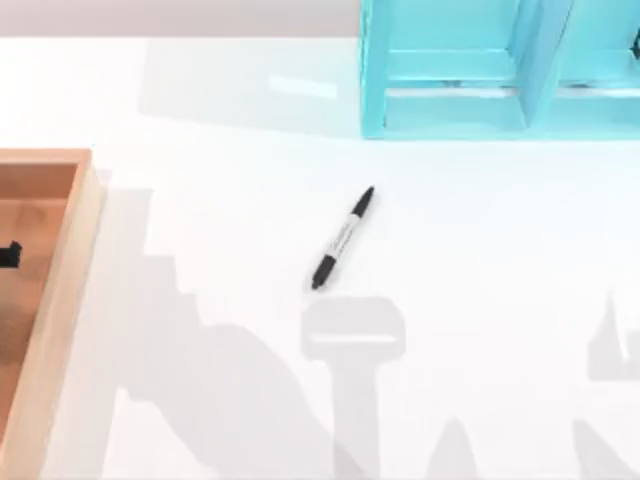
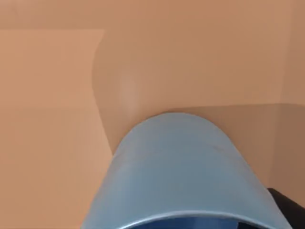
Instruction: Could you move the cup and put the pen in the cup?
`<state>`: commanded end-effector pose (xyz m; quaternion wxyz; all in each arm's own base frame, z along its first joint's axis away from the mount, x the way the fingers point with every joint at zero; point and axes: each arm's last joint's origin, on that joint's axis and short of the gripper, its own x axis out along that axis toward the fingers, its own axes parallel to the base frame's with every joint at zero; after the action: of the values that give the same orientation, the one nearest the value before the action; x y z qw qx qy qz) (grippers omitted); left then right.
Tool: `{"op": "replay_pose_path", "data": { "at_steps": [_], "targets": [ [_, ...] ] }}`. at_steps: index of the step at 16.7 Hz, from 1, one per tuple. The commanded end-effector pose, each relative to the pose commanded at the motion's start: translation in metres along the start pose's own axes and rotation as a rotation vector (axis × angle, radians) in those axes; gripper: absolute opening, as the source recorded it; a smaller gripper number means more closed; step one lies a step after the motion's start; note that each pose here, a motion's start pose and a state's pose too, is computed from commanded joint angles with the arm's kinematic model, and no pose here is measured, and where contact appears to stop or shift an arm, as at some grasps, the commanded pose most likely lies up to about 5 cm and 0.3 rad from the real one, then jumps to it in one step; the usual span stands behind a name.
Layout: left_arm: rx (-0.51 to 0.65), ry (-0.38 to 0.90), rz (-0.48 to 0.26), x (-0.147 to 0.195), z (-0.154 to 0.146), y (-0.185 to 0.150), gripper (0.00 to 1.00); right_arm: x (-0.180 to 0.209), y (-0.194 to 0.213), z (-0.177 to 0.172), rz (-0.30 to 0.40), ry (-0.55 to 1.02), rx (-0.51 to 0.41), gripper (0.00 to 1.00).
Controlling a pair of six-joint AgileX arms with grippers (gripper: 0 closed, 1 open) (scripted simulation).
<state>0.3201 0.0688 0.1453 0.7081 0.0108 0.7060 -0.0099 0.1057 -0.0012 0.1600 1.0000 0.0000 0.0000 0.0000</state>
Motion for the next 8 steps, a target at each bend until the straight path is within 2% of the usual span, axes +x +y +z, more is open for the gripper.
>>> {"op": "replay_pose_path", "data": {
  "at_steps": [8],
  "targets": [
    [-0.009, -0.010, 0.003, -0.0036, 0.0023, 0.0003, 0.00, 0.0000, 0.0000, 0.0000, 0.000, 0.000, 0.000, 1.00]
  ]
}}
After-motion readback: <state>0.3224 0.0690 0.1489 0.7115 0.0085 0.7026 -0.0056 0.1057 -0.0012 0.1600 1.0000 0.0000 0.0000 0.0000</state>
